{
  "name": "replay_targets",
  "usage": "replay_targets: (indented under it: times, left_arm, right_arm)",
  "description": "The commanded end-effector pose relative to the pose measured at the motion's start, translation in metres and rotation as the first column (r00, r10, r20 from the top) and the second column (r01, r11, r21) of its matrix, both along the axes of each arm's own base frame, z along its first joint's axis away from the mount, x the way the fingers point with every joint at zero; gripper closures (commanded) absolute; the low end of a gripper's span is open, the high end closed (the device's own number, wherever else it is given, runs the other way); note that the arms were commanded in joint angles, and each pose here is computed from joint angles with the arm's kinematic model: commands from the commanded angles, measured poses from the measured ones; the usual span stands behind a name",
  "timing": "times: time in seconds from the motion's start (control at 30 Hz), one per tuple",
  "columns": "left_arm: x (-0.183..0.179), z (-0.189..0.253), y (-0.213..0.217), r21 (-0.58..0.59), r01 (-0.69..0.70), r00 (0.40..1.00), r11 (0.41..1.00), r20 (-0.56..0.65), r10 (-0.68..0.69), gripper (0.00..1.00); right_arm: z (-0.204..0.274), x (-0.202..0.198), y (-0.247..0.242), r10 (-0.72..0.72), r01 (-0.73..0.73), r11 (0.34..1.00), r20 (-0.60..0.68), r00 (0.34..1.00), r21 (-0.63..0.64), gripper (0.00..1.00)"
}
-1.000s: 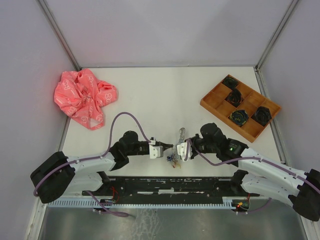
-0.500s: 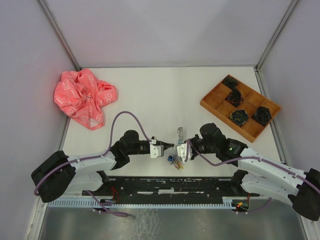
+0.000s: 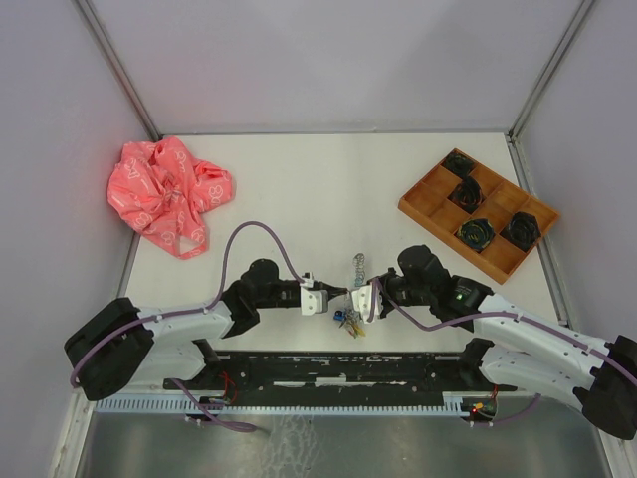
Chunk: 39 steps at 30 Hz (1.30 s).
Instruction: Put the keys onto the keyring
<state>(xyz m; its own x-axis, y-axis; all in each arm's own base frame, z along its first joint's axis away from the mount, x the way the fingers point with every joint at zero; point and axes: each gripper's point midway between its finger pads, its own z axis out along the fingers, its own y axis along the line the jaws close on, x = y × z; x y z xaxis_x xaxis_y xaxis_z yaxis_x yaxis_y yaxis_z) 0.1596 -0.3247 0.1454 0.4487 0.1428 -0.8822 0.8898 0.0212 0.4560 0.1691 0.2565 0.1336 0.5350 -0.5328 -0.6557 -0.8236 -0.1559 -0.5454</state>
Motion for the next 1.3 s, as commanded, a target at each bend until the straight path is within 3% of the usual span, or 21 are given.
replay_targets:
  times: [0.0,1.27]
  left_arm:
    - [0.0013,0.0281,-0.0111,-0.065,0.041,0.997,0.997,0.075,-0.036,0.97]
    - [0.0047,0.0233,-0.0097,-0.036,0.02,0.998,0.999,0.058,-0.018,0.97]
  right_arm:
    - [0.0314,0.0076,0.014,0.004,-0.01,0.995,0.064,0.998,0.1,0.99]
    - [0.0325,0.0073,0.015,-0.002,-0.004,0.994,0.053,0.999,0.111,0.99]
